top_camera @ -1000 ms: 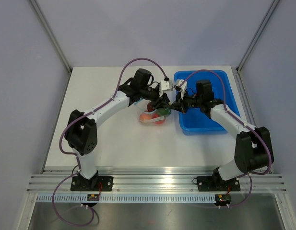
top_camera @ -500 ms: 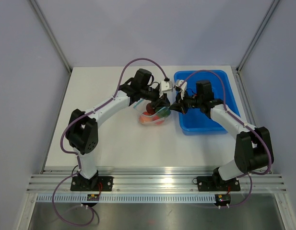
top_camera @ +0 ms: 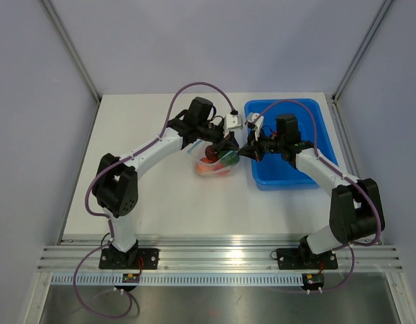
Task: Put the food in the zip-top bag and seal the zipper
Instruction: Zip the zipper food storage bag at the center of the board.
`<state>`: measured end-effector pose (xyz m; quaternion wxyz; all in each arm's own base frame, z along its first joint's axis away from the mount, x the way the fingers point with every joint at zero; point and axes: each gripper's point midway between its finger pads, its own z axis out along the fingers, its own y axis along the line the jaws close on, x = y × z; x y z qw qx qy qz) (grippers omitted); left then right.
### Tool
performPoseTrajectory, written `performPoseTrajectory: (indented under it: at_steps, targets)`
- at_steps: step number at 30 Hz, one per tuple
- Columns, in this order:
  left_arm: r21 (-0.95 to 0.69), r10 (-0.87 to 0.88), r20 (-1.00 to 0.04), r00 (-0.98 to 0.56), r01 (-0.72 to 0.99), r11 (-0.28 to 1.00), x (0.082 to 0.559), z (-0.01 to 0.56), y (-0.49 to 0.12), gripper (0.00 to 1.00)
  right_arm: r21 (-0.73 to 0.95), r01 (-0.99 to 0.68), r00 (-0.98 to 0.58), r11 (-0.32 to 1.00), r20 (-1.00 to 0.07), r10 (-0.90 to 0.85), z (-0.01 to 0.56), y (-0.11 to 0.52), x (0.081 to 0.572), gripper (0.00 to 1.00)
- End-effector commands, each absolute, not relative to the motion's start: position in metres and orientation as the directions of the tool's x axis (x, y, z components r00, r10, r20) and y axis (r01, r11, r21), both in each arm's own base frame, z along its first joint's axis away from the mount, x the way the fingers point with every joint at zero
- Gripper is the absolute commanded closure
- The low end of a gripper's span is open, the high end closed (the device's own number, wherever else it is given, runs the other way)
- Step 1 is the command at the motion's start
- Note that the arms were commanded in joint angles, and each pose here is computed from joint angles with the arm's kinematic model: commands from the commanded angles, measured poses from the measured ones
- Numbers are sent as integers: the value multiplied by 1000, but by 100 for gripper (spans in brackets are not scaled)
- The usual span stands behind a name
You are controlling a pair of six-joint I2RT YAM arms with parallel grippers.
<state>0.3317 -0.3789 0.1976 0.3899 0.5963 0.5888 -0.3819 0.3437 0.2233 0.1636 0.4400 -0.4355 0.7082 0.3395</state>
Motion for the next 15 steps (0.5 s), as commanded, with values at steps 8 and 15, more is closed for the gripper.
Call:
performPoseTrajectory:
  at_steps: [8, 15]
  targets:
    - [-25, 387, -922, -6, 999, -44, 321, 200, -382, 65, 19, -922, -135, 388, -952, -274, 193, 225, 355, 100]
    - [-35, 385, -923, -19, 999, -34, 323, 199, -383, 74, 23, -922, -139, 387, -951, -275, 192, 225, 355, 100]
